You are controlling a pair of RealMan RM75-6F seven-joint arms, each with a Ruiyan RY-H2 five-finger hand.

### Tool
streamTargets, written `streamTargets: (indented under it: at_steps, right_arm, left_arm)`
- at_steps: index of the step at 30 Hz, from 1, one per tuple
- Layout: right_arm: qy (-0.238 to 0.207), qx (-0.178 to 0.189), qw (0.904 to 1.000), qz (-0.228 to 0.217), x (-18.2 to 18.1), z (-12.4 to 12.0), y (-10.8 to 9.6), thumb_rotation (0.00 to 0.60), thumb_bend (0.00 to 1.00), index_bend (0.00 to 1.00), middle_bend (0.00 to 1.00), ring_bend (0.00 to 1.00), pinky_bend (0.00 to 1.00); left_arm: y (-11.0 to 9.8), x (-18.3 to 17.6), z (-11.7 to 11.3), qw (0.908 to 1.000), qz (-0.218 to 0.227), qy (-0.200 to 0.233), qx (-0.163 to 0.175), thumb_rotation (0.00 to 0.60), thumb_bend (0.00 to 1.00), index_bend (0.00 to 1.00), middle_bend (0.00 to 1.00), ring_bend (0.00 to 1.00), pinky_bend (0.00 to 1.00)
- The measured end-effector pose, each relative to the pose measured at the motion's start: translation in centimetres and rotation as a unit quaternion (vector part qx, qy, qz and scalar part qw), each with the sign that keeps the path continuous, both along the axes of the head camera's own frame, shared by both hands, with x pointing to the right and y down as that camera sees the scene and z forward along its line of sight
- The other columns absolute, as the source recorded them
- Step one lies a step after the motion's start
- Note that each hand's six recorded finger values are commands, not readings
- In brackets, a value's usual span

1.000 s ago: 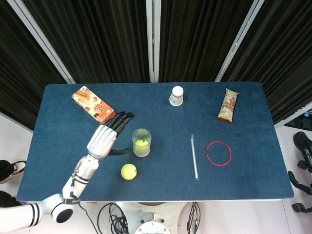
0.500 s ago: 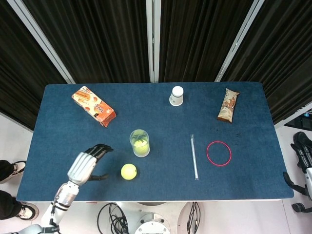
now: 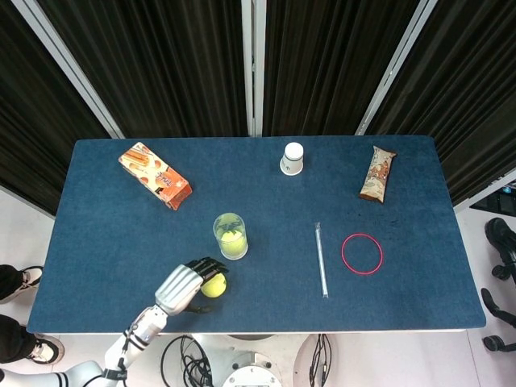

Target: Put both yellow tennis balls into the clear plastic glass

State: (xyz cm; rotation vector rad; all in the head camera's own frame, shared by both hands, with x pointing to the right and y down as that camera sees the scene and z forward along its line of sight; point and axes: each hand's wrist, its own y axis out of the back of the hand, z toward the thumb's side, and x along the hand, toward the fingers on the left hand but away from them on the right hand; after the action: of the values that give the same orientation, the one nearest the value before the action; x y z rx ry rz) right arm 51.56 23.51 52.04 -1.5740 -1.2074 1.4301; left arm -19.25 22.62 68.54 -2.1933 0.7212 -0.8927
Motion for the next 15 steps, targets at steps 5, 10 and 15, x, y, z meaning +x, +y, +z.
streamTargets:
  at_steps: [5,10,15]
  right_arm:
    - [-0.001,-0.004,1.0,0.001,0.1,0.1,0.0,0.6,0.31,0.0,0.0,0.0,0.0]
    - [0.0,-0.006,1.0,0.006,0.5,0.1,0.0,0.6,0.31,0.0,0.0,0.0,0.0]
    - [0.001,-0.012,0.9999,0.007,0.6,0.3,0.0,0.6,0.31,0.0,0.0,0.0,0.0]
  left_arm:
    - [-0.2,0.5,1.0,0.9999,0.006,-0.013,0.008,0.6,0.09,0.26,0.22,0.18,0.38]
    - [-0.1,0.7,1.8,0.9991,0.018,-0.033,0.018,0.6,0.11,0.31,0.23,0.19,0.39]
    - [-0.1,0.8,2.8,0.9981,0.027,-0.05,0.023,0.6,0.14,0.38,0.32,0.27,0.47]
